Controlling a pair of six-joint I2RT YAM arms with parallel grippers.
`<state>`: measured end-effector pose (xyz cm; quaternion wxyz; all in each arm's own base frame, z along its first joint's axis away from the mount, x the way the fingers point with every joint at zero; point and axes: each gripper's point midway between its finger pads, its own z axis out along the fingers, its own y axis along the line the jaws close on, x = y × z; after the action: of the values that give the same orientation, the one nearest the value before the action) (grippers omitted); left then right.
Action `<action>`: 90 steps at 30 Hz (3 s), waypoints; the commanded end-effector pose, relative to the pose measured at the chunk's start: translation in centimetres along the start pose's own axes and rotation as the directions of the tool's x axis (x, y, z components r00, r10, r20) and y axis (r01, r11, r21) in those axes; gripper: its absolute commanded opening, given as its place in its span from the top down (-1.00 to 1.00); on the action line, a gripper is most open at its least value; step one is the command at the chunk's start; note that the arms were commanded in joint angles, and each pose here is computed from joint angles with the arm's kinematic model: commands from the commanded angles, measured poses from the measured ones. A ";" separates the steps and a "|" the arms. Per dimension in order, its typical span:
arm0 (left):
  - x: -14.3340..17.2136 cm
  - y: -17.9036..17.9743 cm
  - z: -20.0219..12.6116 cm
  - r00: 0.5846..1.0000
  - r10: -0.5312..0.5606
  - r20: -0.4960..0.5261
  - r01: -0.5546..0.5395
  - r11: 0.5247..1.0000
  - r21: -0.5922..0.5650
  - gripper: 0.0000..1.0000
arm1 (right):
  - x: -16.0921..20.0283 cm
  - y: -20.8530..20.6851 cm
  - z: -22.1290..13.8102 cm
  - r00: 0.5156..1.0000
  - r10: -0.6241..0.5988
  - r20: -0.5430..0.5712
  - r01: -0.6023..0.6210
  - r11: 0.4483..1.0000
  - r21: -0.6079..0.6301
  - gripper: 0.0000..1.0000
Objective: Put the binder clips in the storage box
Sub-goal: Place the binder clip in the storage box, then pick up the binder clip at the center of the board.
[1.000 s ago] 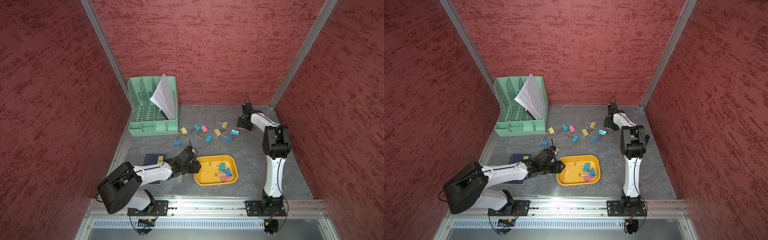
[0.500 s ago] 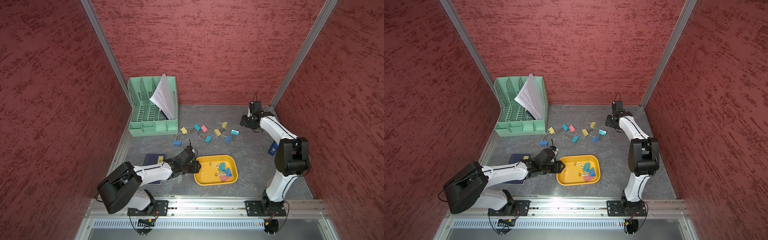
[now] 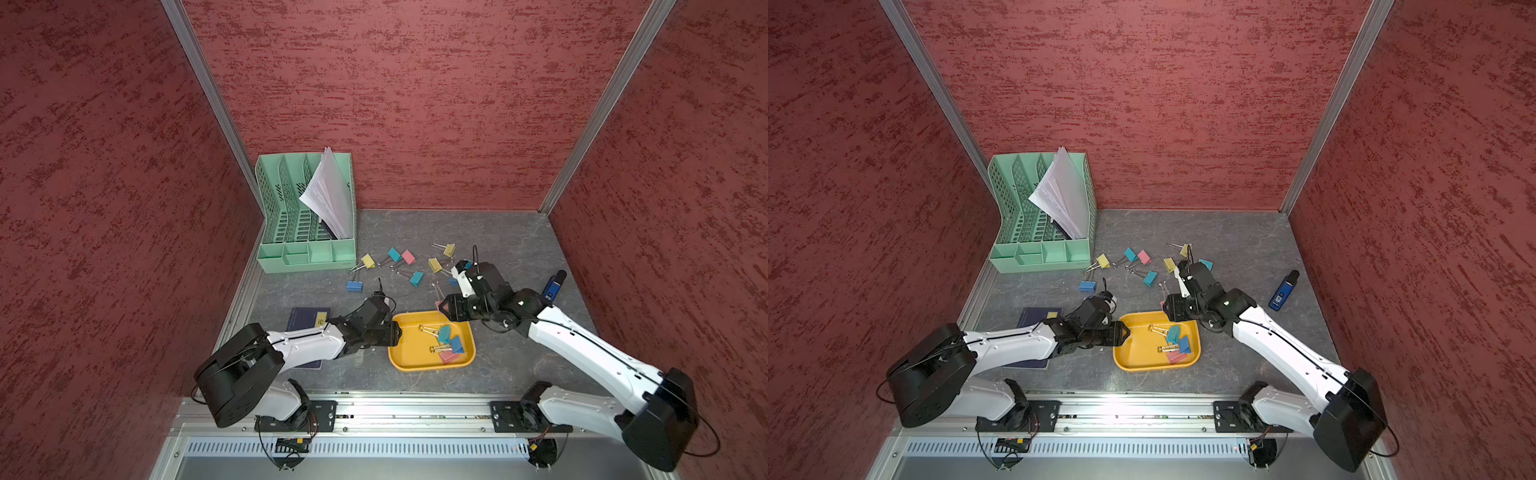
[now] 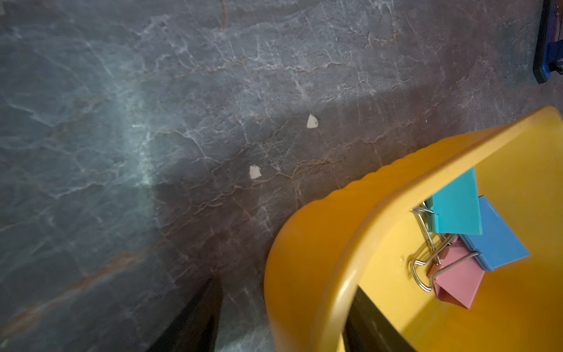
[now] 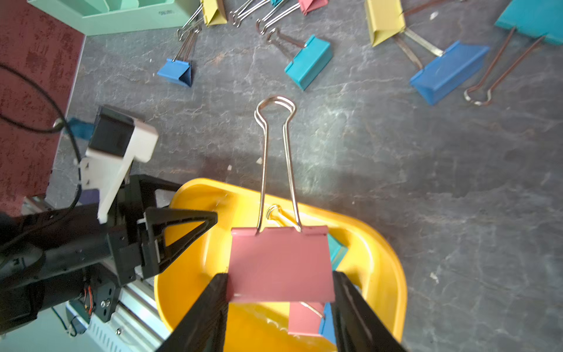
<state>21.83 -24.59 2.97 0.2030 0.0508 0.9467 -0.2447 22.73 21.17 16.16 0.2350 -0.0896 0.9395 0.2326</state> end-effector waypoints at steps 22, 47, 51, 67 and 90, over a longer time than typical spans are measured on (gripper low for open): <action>2.2 2.8 -0.1 0.998 -0.008 -0.054 0.003 0.996 -0.092 -0.29 | 10.5 2.2 4.5 0.990 0.101 -0.094 -0.080 0.977 0.200 0.07; 2.2 3.0 -0.1 0.999 -0.011 -0.049 0.007 0.996 -0.086 -0.29 | -4.2 -3.2 -1.8 0.987 0.029 0.160 -0.071 0.963 0.260 -0.68; 2.4 3.3 -0.1 0.998 -0.013 -0.054 0.008 0.996 -0.093 -0.29 | -9.1 -7.8 -1.1 0.978 0.065 0.197 -0.126 0.941 0.313 -0.61; 2.3 3.5 0.1 0.998 -0.029 -0.059 0.023 0.995 -0.095 -0.29 | -15.6 -18.3 8.7 0.950 0.251 0.184 -0.305 0.865 0.399 -0.66; 2.5 3.6 0.6 0.996 -0.038 -0.075 0.030 0.995 -0.099 -0.29 | -15.4 -23.1 11.8 0.951 0.275 0.140 -0.308 0.816 0.489 -0.63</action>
<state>22.17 -23.92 2.92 0.2124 0.0408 0.9445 -0.2474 46.00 8.27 5.33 0.2290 0.1243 0.9651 0.0258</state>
